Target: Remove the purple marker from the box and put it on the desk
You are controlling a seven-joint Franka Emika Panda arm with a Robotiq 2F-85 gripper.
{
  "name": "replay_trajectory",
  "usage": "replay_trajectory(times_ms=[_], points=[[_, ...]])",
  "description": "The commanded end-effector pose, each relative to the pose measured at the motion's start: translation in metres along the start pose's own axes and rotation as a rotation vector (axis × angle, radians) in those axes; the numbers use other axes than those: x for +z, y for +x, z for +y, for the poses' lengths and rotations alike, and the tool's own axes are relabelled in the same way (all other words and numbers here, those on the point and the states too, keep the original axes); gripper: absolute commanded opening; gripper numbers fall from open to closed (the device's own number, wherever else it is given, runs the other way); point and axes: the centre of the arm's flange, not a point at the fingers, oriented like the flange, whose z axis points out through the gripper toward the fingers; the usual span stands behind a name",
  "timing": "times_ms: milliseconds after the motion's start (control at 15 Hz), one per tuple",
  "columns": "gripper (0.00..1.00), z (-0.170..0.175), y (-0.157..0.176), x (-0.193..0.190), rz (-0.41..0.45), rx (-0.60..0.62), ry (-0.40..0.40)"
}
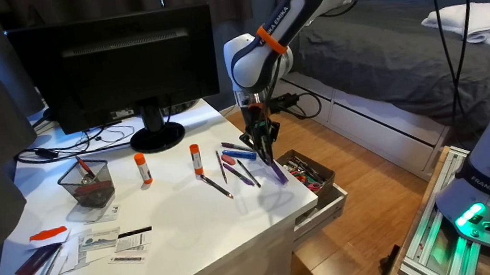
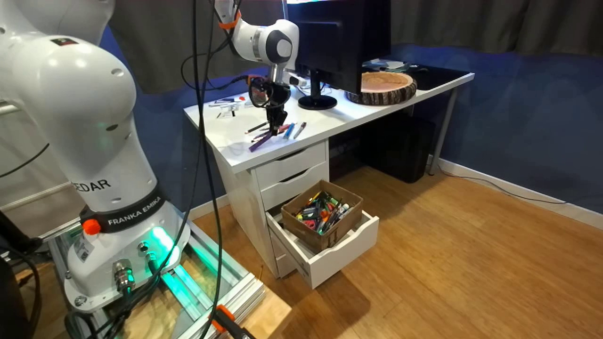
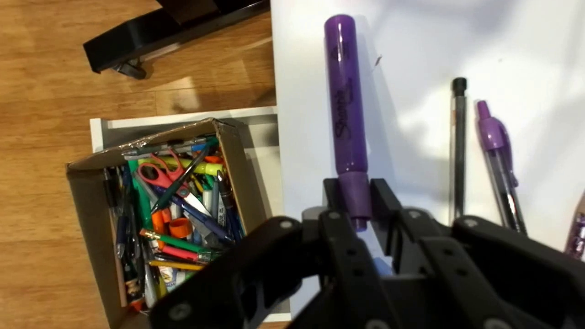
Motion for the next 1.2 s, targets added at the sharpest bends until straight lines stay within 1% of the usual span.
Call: replay_trajectory(times_ms=[0, 200, 267, 333, 400, 467, 600, 800, 867, 933, 1133], points=[[0.05, -0.015, 0.011, 0.006, -0.004, 0.080, 0.029], [0.05, -0.019, 0.016, 0.010, 0.027, 0.089, 0.024], [0.45, -0.021, 0.018, 0.010, 0.040, 0.086, 0.031], [0.46, -0.023, 0.018, 0.011, 0.048, 0.082, 0.030], [0.51, -0.026, 0.019, 0.010, 0.067, 0.075, 0.031], [0.58, -0.028, 0.019, 0.009, 0.077, 0.071, 0.044], [0.71, -0.034, 0.019, 0.003, 0.109, 0.049, 0.074], [0.93, -0.042, 0.012, -0.022, 0.177, -0.023, 0.093], [0.98, -0.043, 0.009, -0.035, 0.189, -0.057, 0.100], [1.00, -0.043, 0.007, -0.045, 0.203, -0.080, 0.090], [1.00, -0.033, -0.005, -0.075, 0.233, -0.183, 0.035]])
